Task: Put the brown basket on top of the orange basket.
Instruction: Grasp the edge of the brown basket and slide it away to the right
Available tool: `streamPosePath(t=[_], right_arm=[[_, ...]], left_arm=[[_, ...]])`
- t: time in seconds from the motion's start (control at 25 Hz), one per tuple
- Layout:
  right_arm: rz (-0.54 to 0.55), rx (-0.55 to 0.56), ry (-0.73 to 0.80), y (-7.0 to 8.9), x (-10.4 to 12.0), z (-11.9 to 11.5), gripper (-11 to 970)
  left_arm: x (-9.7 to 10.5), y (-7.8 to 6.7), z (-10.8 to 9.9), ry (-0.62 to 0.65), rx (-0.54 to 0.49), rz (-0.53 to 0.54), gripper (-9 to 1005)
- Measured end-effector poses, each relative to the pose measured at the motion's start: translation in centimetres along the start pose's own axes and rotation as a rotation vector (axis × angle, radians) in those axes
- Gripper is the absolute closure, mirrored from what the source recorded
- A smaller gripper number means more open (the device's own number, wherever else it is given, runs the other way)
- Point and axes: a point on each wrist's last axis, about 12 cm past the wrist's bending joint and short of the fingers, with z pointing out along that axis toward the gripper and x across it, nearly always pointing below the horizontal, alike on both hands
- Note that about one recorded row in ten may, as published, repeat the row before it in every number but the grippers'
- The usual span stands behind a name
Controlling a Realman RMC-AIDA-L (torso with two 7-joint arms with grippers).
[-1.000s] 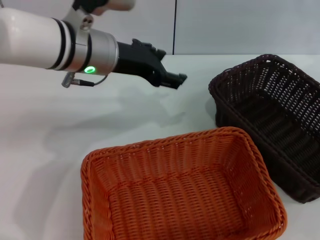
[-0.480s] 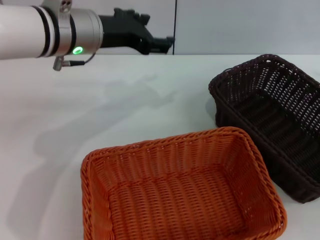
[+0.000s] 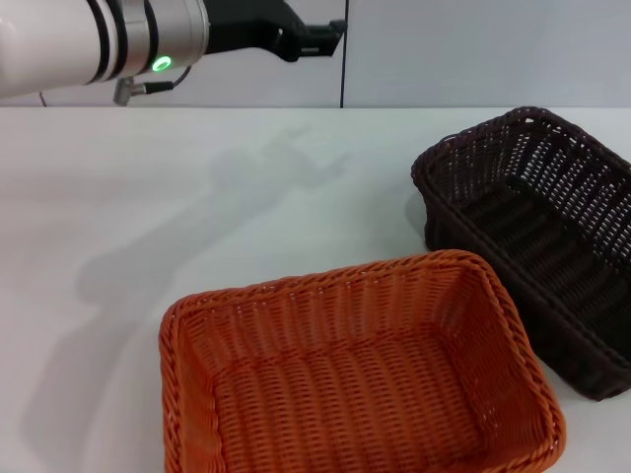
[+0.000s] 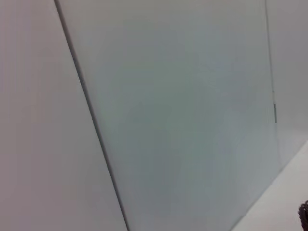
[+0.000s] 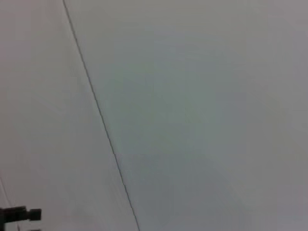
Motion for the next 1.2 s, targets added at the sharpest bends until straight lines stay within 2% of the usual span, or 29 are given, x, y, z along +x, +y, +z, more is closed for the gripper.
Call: streamPosePath(t=[0.12,0.24,0.32,0.36,0.6,0.88,1.2], right_arm=[[0.038,-0.001,-0.017,1.0,2.0,-1.9,382],[0.064,-0.001,-0.030,1.5,3.1,-2.7,382],[0.132,-0.027,-0.048,1.8,5.0,-3.4,382],[0.132,-0.027,-0.048,1.8,5.0,-3.4,382],[0.196,-0.017,-0.074,1.9,9.2,-4.7,383],[0.239,0.028,-0.080,1.7,10.8,-5.8,383],[0.307,0.101,-0.014,1.9,13.2,-8.1,384]], left_arm=[[-0.4,0.2,0.1,-0.014,-0.015,0.022,183],[-0.6,0.2,0.2,-0.018,-0.018,0.036,183],[-1.0,0.2,0.3,-0.025,-0.022,0.081,183],[-1.0,0.2,0.3,-0.025,-0.022,0.081,183],[-1.4,0.4,0.7,-0.028,-0.029,0.114,183],[-2.0,0.3,1.1,-0.028,-0.017,0.139,183],[-2.4,-0.1,2.0,-0.019,0.006,0.162,183]])
